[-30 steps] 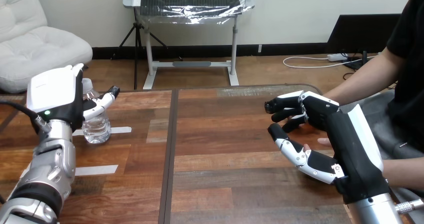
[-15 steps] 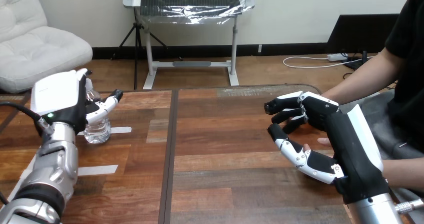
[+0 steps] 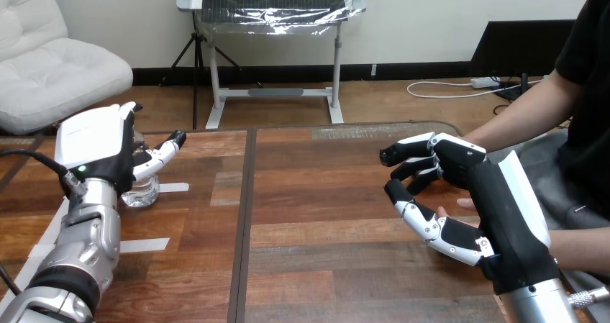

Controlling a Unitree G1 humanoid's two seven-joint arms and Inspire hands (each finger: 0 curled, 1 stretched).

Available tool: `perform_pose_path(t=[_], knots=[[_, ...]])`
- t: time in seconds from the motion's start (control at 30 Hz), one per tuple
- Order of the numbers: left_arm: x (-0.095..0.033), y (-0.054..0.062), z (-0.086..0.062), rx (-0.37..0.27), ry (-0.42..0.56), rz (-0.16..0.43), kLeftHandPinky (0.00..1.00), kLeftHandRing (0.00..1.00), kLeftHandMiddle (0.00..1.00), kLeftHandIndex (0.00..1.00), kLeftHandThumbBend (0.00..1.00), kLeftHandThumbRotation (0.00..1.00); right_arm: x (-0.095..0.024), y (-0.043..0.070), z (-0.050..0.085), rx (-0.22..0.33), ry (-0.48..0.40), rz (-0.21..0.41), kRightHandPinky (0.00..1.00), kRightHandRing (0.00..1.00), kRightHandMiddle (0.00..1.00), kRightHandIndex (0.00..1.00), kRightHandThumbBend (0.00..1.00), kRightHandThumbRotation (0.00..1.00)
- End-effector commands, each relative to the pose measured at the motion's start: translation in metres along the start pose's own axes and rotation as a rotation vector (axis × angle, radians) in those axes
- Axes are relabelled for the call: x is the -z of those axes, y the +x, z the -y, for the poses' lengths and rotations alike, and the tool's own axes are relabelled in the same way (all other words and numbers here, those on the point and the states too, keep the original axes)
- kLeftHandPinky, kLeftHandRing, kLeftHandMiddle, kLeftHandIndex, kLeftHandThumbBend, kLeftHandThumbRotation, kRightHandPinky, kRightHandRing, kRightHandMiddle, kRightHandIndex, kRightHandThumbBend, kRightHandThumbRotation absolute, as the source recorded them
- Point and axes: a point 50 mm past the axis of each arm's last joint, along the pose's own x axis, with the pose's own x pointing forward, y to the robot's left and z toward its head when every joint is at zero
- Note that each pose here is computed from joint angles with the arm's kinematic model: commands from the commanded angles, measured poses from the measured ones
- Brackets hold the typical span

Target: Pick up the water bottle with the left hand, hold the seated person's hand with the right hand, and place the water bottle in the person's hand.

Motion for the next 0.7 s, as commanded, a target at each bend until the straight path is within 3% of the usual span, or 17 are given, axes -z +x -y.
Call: perform_pose_path(t=[0.0,0.67], knots=[[-0.0127,0.0126,-0.0189,-0.053,-0.006,0.042,0.86,0.9,0.91,0.89,0.58,1.0,-0.0171,0.0115,0.0121,0.042,-0.035,0.108,0.45,0.56,0.63,0.59,0.41,0.0],[-0.0118,0.0094,-0.015,-0.056,-0.022,0.052,0.86,0.9,0.91,0.89,0.57,0.98,-0.0165,0.0104,0.0127,0.041,-0.048,0.102,0.48,0.59,0.62,0.58,0.41,0.0]])
